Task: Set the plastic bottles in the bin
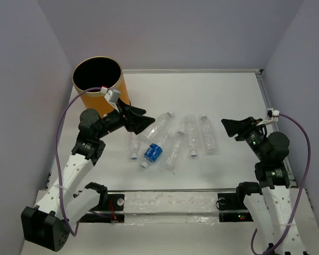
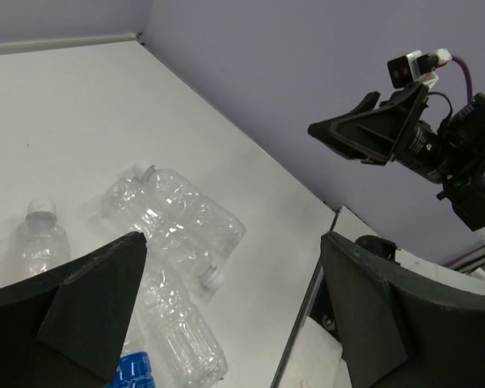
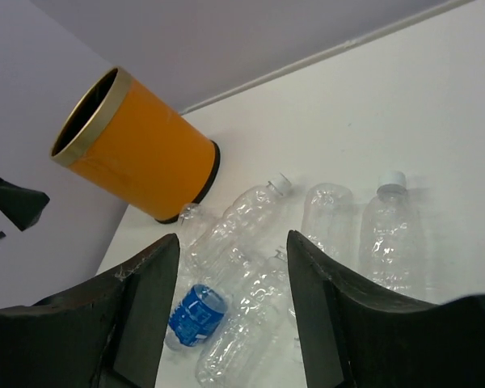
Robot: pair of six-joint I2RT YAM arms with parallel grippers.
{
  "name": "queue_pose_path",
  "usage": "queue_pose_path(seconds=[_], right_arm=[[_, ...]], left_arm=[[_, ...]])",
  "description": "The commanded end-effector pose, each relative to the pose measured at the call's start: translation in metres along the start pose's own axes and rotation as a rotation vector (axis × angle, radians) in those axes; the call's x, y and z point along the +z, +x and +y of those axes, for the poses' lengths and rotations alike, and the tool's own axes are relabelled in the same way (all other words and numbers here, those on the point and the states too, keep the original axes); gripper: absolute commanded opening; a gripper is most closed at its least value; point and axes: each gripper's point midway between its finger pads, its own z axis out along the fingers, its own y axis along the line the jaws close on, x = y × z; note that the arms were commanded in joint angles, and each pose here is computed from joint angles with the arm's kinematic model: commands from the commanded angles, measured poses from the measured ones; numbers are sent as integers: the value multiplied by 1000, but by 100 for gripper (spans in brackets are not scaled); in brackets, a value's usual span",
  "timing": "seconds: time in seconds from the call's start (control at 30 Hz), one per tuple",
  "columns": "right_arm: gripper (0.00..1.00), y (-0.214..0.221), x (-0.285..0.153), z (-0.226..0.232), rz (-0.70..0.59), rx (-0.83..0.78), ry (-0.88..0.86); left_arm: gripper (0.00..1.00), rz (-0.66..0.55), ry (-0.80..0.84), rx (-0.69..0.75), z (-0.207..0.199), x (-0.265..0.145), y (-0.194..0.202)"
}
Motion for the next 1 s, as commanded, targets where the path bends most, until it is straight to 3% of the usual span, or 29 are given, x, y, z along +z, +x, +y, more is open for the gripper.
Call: queue_pose_path(seconds=[0.0,0.2,0.23,0.27,0.33,0.37,0.47,0.7,0.97], right_arm=[[62,8,2,9,33,24,-75],[67,25,1,11,102,46,-115],[67,28,1,10,108,47,-116],[68,33,-1,9,115,50,-120],[69,39,-2,6,128,61,-120],[69,44,-3,3,137,67,-116],[71,53,-6,5,165,71,-133],[76,58,-8,3,175,47,-128],[80,71,-7,-3,207,37,-121]], left_arm=[[99,-29,45,14,-15,9,-26],[99,-20,-92,5,22,32,-31],[99,-14,-109,57,21,39,-37],[98,67,-179,31,38,46,-17],[96,80,-305,139,50,60,-23],[96,155,-374,138,65,64,-4],[96,228,-556,248,97,72,7],[98,479,-607,379,148,95,56],[99,692,-600,387,185,108,115]])
